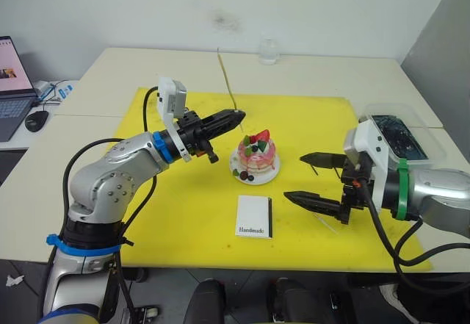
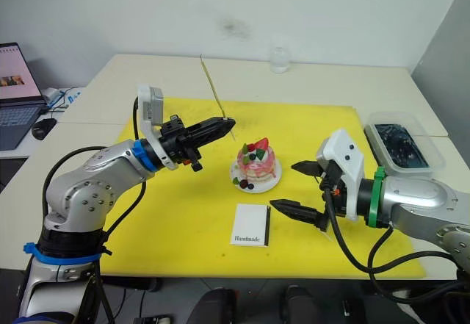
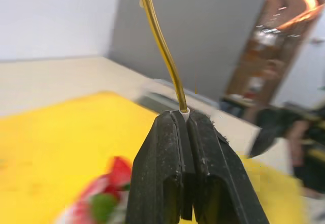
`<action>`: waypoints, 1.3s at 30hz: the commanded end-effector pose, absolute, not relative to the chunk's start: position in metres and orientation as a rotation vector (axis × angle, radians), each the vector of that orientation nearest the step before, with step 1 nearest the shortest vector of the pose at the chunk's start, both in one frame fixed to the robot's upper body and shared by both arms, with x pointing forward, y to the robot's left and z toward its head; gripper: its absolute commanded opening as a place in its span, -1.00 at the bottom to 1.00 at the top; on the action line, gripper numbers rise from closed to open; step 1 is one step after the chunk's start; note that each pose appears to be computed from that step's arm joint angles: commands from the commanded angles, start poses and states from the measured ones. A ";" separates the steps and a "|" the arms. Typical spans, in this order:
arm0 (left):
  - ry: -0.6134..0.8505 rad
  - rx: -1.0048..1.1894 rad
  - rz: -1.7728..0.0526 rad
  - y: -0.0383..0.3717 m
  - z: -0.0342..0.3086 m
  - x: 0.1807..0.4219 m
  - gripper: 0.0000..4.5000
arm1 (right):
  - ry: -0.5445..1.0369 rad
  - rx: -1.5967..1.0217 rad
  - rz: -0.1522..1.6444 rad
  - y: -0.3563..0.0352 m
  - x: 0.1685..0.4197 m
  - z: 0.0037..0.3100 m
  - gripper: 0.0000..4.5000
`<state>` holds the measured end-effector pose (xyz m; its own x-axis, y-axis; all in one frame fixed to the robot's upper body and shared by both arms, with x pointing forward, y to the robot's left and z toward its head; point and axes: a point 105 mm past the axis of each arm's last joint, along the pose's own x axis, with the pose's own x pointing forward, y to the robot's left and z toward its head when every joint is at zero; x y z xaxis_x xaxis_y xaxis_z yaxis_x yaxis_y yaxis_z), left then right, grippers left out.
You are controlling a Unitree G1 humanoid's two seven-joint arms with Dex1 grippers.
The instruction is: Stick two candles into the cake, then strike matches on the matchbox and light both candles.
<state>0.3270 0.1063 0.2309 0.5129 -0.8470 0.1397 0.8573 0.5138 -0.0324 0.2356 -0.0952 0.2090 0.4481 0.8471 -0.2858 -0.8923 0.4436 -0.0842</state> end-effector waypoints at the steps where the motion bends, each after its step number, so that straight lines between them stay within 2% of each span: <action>1: -0.163 -0.015 -1.011 0.108 0.224 0.336 -1.00 | 0.133 -0.306 1.084 -0.089 0.239 0.215 0.99; 9: -0.153 0.024 -1.061 0.100 0.204 0.341 -1.00 | 0.094 -0.366 0.974 -0.088 0.254 0.207 0.99; 16: -0.144 0.051 -1.051 0.100 0.194 0.348 -1.00 | 0.088 -0.364 0.952 -0.086 0.256 0.205 0.99; 39: -0.139 0.106 -1.025 0.096 0.167 0.347 -1.00 | 0.082 -0.367 0.926 -0.086 0.258 0.207 0.99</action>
<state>0.3469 0.0969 0.1641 0.5120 -0.8573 0.0530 0.8484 0.5144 0.1251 0.2620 -0.0875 0.1956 0.5990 0.7571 -0.2607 -0.8001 0.5534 -0.2315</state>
